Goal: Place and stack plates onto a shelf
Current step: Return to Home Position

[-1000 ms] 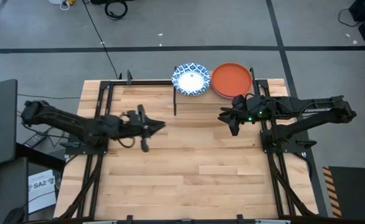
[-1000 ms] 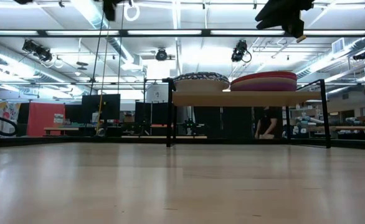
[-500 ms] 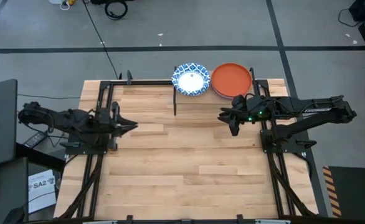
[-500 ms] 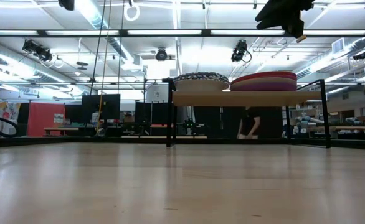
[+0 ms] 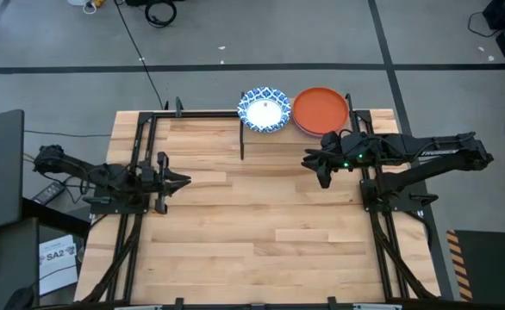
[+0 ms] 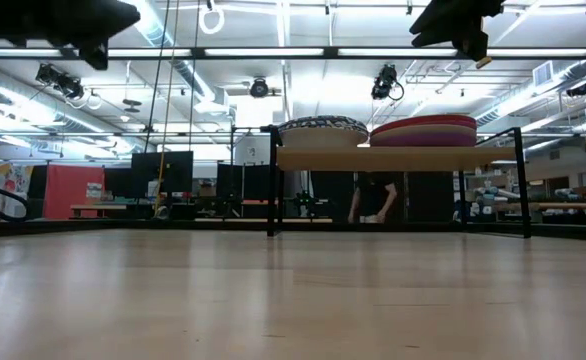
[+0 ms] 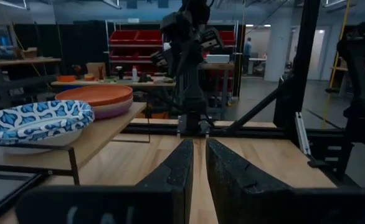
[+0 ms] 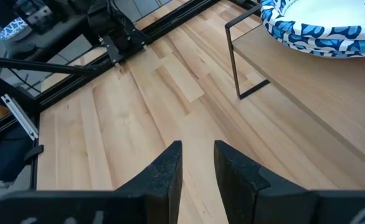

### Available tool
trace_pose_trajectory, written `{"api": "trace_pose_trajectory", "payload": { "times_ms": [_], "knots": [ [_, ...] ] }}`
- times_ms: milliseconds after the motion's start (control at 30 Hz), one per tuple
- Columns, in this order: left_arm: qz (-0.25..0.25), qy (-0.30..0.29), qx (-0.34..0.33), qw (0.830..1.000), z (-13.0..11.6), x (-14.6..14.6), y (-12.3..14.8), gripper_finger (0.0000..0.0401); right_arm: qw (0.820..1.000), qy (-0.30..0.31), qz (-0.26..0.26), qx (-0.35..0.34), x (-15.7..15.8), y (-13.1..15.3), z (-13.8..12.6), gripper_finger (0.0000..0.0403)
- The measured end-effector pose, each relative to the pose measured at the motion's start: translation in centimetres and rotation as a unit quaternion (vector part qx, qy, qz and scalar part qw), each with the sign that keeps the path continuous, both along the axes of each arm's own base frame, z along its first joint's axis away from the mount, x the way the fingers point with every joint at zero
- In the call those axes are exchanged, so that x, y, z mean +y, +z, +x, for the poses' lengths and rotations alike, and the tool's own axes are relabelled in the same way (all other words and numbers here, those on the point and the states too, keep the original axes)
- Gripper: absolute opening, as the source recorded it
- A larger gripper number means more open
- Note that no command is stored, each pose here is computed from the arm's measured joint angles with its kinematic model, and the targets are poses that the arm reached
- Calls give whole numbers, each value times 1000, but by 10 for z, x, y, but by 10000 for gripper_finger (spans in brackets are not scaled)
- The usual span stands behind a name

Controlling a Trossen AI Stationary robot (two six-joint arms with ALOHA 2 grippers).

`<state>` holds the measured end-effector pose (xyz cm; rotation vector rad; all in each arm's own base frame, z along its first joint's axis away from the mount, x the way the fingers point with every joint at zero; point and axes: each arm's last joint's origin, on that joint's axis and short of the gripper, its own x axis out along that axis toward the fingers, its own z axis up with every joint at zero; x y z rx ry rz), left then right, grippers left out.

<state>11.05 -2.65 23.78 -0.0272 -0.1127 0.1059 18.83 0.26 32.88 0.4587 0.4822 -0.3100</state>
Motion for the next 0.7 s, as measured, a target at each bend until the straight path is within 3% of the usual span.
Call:
{"api": "trace_pose_trajectory", "payload": {
  "times_ms": [167, 433, 700],
  "knots": [
    [10, 12, -19, 1000, -9, 4, -14, 48, 1000, 1, 0, 0, 0, 0, 0, 98],
    [42, 48, -52, 997, -27, 12, -13, 48, 1000, 1, 0, 0, 0, 0, 0, 98],
    [46, 44, -15, 998, -29, 13, -22, 48, 1000, 7, -7, 1, 1, 0, 0, 98]
  ]
}}
